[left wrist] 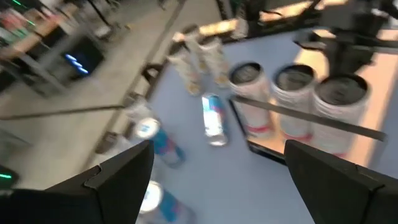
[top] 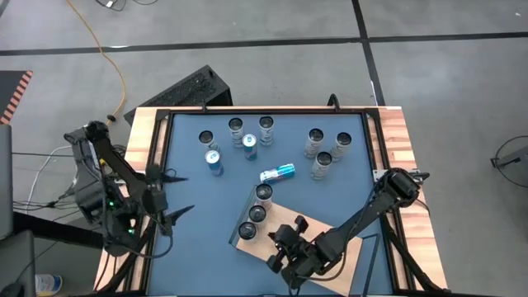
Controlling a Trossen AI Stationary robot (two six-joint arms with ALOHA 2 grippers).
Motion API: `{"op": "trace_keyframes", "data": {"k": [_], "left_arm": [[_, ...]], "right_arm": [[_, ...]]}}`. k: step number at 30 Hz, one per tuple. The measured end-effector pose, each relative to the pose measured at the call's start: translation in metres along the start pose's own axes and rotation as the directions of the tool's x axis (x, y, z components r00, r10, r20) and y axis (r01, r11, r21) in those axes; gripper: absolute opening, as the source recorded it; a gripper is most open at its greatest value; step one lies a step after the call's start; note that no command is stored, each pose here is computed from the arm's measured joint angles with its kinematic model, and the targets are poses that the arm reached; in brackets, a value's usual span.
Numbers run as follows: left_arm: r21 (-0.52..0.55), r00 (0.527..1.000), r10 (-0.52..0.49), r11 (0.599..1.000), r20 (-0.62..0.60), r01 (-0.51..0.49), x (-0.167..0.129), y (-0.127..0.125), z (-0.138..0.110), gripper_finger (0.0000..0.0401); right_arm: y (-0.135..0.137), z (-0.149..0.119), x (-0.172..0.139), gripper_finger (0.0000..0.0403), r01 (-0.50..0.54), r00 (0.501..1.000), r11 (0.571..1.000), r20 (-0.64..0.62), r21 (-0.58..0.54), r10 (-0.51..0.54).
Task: Place canned beverage on shelf
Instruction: Adjust the white pink soda cans on the shelf
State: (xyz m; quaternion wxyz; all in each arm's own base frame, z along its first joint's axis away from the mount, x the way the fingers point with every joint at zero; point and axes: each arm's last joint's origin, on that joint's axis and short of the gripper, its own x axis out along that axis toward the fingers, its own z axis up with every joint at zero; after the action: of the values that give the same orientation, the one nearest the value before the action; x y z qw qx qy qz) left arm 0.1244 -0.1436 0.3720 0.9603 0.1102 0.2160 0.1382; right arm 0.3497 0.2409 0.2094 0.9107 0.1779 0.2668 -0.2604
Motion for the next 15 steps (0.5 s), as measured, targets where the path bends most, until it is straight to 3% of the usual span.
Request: {"op": "trace_keyframes", "data": {"k": [9, 15], "left_arm": [[-0.116, 0.994, -0.112, 0.987, 0.019, 0.114, 0.018, -0.013, -0.033, 0.0348], [-0.145, 0.993, -0.115, 0.983, 0.017, 0.117, 0.025, -0.009, -0.048, 0.0348]], "right_arm": [[-0.014, 0.008, 0.013, 0.0000, 0.084, 0.996, 0.996, -0.035, -0.003, -0.084], [-0.021, 0.014, 0.021, 0.0000, 0.126, 0.991, 0.992, -0.042, -0.009, -0.126]]}}
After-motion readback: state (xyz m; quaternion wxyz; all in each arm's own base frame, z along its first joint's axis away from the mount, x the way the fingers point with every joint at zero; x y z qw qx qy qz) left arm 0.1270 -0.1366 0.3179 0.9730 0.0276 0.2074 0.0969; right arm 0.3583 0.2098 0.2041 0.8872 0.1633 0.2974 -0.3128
